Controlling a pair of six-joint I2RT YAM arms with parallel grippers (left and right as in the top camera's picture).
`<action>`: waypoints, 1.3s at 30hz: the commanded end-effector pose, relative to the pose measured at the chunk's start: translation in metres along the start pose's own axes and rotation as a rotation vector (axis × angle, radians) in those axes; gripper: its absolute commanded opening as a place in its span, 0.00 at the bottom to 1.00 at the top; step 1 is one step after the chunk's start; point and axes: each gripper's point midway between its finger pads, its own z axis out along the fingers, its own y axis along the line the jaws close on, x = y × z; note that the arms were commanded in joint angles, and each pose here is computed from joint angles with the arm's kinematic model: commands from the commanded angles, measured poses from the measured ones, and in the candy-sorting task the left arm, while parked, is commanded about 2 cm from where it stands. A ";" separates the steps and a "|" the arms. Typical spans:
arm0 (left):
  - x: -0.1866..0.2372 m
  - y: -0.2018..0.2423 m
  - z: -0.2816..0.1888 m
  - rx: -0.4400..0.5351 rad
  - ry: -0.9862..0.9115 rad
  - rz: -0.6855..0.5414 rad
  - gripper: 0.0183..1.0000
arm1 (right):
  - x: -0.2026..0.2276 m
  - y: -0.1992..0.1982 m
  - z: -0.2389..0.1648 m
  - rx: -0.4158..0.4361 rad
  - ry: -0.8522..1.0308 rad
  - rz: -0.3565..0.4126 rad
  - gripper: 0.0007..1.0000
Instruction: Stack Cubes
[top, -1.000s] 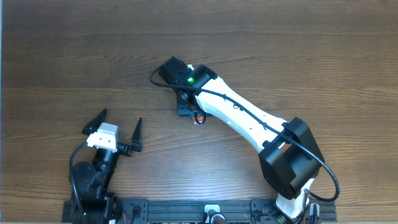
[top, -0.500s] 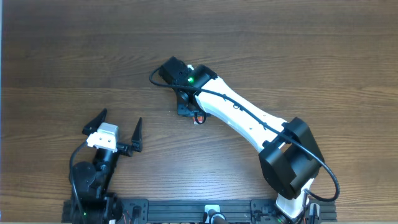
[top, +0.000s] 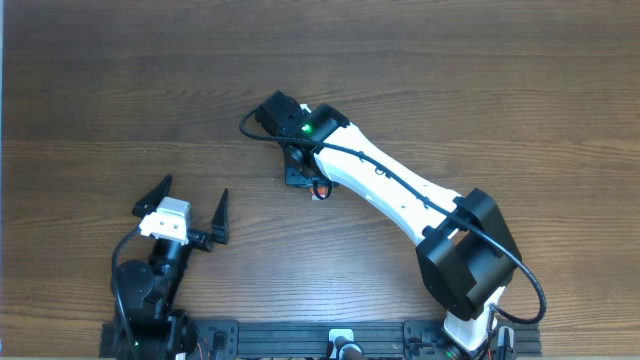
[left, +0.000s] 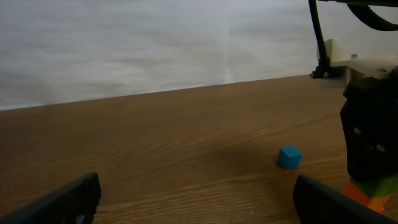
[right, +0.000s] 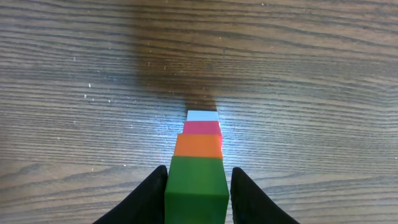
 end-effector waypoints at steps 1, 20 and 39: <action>0.001 0.000 0.000 0.003 -0.004 0.014 1.00 | 0.000 -0.001 -0.003 -0.003 -0.008 -0.021 0.34; 0.001 0.000 0.000 0.003 -0.004 0.014 1.00 | -0.004 0.001 -0.003 -0.012 -0.023 -0.021 0.99; 0.001 0.000 0.000 0.003 -0.004 0.014 1.00 | -0.095 -0.028 -0.018 -0.026 -0.146 -0.078 0.99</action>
